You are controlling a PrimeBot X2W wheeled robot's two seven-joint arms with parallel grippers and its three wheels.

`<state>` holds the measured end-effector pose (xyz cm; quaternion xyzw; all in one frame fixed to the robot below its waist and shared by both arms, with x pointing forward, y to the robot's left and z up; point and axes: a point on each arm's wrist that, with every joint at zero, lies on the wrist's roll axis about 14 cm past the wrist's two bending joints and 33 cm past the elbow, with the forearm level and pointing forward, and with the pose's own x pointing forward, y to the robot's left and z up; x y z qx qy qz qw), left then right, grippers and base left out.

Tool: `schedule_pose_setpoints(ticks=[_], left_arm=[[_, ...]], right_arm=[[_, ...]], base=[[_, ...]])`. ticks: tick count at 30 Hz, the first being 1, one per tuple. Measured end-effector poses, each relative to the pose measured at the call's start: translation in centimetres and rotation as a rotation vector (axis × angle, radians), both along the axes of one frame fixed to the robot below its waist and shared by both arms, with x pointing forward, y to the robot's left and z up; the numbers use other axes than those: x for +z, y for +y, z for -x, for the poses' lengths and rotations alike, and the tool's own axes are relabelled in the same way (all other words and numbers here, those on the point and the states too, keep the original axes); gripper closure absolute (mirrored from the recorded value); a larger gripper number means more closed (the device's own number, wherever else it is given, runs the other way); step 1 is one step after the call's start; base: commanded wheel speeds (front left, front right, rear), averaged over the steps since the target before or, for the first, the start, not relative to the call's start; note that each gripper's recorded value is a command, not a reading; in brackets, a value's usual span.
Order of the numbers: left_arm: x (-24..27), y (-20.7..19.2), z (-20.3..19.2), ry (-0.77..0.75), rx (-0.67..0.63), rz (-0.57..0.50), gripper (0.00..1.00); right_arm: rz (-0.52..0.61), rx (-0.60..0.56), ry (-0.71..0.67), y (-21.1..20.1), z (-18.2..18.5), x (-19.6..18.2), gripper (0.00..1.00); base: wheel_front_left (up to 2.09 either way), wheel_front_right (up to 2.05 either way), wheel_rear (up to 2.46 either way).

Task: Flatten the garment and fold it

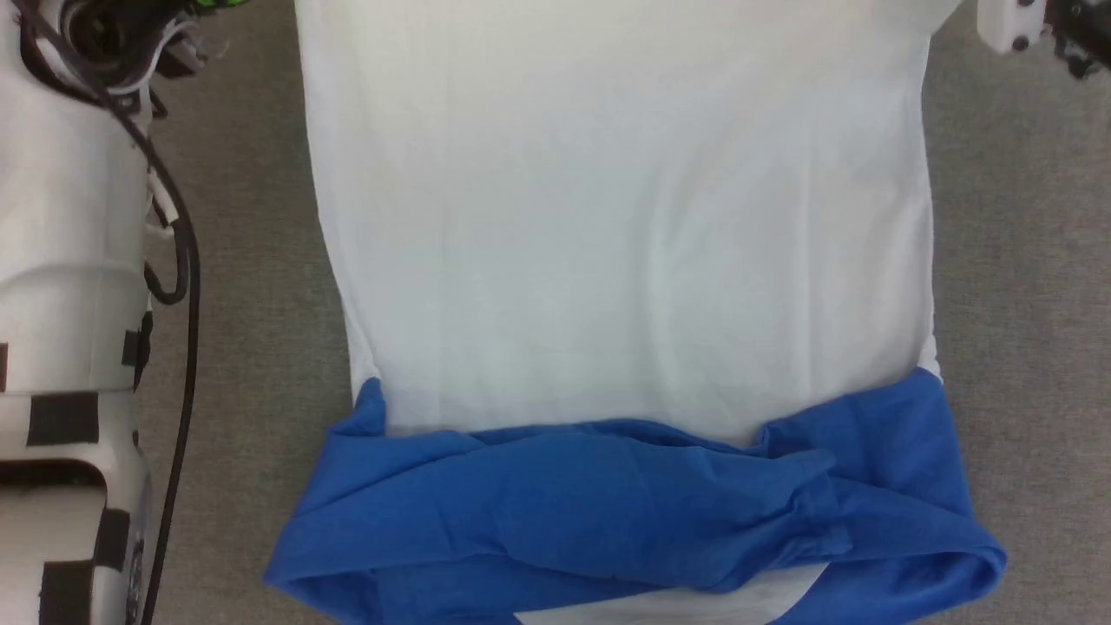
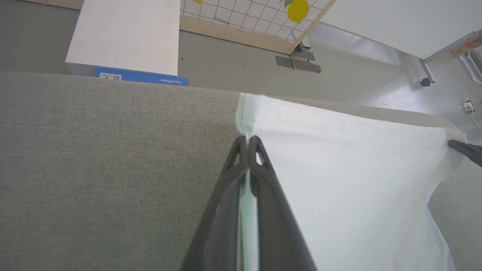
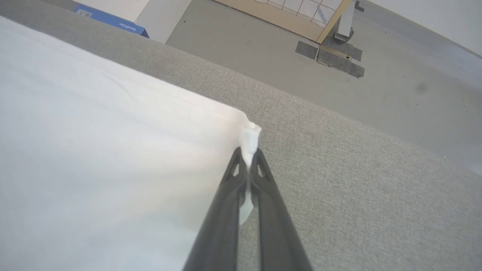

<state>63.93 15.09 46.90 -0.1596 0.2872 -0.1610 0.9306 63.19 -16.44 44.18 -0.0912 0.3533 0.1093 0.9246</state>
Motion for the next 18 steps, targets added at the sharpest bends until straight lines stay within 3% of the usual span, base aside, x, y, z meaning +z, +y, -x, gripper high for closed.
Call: schedule_pose_setpoints(ticks=[9, 18], left_arm=[[4.7, 0.8, 5.1, -0.075, 0.007, 0.015, 1.0], [7.6, 1.3, 13.2, -0.14, -0.003, 0.065, 1.0]], right_arm=[[-0.101, -0.013, -0.056, 0.1, 4.4, 3.5, 1.0], [-0.209, -0.02, -0.098, -0.3, 11.7, 6.0, 1.0]], base=[[0.0, 0.0, 0.0], [0.0, 0.0, 0.0]])
